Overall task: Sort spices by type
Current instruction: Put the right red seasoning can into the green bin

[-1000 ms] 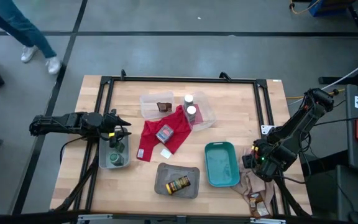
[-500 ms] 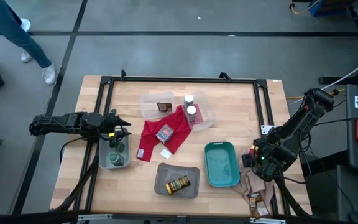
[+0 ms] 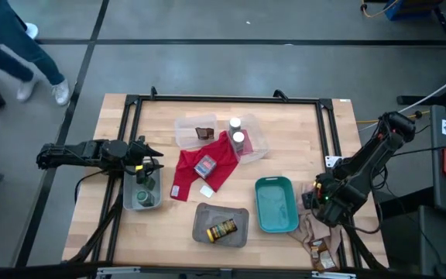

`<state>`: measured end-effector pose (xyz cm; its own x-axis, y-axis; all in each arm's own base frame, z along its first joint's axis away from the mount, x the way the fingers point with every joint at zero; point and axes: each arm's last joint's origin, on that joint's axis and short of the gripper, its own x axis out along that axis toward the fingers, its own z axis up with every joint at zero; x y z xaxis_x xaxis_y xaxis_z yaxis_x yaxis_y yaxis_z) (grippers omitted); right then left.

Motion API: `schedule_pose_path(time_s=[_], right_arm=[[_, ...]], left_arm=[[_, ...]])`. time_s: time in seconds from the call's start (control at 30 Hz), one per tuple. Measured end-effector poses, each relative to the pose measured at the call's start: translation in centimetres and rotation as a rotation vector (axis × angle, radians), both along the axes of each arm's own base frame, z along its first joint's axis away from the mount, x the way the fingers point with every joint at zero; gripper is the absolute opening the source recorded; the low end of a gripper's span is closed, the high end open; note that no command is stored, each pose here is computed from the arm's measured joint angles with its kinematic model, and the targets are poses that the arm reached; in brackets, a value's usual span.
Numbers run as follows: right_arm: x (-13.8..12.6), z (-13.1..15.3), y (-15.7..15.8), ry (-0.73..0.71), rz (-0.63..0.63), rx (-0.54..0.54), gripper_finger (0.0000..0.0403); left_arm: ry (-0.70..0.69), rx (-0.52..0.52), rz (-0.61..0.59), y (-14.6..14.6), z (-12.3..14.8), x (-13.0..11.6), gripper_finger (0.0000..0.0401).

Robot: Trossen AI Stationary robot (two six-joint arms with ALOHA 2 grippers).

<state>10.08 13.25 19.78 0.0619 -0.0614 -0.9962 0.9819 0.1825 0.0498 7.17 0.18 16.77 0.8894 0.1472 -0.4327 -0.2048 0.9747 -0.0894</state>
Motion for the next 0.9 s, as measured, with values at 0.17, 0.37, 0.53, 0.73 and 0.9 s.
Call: schedule_pose_path(time_s=[0.17,0.37,0.53,0.73,0.9], right_arm=[[0.2,-0.4,0.2,0.015,0.0,-0.02,0.0237],[0.2,-0.4,0.2,0.009,0.0,-0.025,0.0215],[0.4,0.5,0.5,-0.001,0.001,-0.014,0.0215],[0.6,3.6,0.8,0.002,0.023,-0.021,0.0215],[1.2,6.2,1.1,-0.102,0.026,-0.04,0.0215]], left_arm=[[-0.001,0.0,0.0,0.0,0.0,0.0,0.021],[-0.001,0.0,0.0,0.0,0.0,0.0,0.021],[-0.001,0.0,0.0,0.0,0.0,0.0,0.021],[-0.001,0.0,0.0,0.0,0.0,0.0,0.021],[-0.005,0.0,0.0,0.0,0.0,0.0,0.021]])
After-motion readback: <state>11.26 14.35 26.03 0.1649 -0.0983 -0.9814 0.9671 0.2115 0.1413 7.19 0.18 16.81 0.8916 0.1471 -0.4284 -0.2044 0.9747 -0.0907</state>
